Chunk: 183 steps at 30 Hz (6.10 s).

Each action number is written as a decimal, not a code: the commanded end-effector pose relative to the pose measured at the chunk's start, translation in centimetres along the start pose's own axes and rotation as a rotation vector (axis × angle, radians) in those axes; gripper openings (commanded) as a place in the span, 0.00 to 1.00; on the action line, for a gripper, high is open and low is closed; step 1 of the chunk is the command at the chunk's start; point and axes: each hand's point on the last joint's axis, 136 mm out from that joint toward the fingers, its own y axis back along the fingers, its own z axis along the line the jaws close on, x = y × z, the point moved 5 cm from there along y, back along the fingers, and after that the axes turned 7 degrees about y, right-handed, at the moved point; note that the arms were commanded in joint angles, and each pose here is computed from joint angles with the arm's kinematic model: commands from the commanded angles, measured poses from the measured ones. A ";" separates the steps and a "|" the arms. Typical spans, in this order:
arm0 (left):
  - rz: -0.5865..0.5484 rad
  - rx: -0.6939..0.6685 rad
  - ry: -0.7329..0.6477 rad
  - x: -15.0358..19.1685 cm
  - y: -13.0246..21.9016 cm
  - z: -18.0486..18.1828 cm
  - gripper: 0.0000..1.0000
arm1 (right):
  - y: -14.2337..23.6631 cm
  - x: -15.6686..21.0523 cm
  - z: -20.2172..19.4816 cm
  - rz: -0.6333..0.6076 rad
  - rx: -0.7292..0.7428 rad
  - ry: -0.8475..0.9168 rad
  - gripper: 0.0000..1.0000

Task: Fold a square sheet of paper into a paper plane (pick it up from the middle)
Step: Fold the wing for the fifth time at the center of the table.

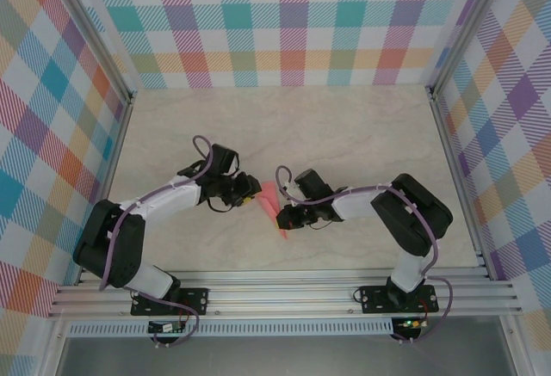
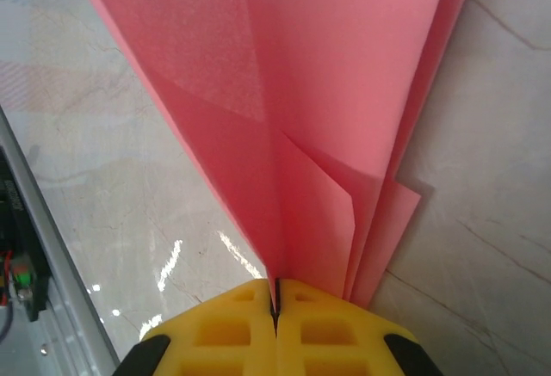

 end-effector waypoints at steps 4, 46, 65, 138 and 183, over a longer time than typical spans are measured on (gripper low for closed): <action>0.061 0.236 -0.032 0.6 -1.1 -2.3 0.26 | -1.3 3.4 -2.2 0.130 0.045 -0.132 0.03; 0.110 0.296 -0.139 1.7 -5.2 -1.8 0.36 | -1.2 4.1 -3.7 0.137 0.010 -0.305 0.02; 0.157 0.160 -0.144 2.2 -8.0 2.2 0.35 | 0.8 1.5 -1.1 0.099 -0.026 -0.255 0.17; 0.183 0.132 -0.121 2.5 -8.2 2.9 0.34 | 2.4 1.1 2.1 0.131 0.139 -0.120 0.11; 0.183 0.099 -0.094 2.4 -8.3 3.3 0.32 | 0.9 1.3 1.9 0.086 0.032 -0.263 0.03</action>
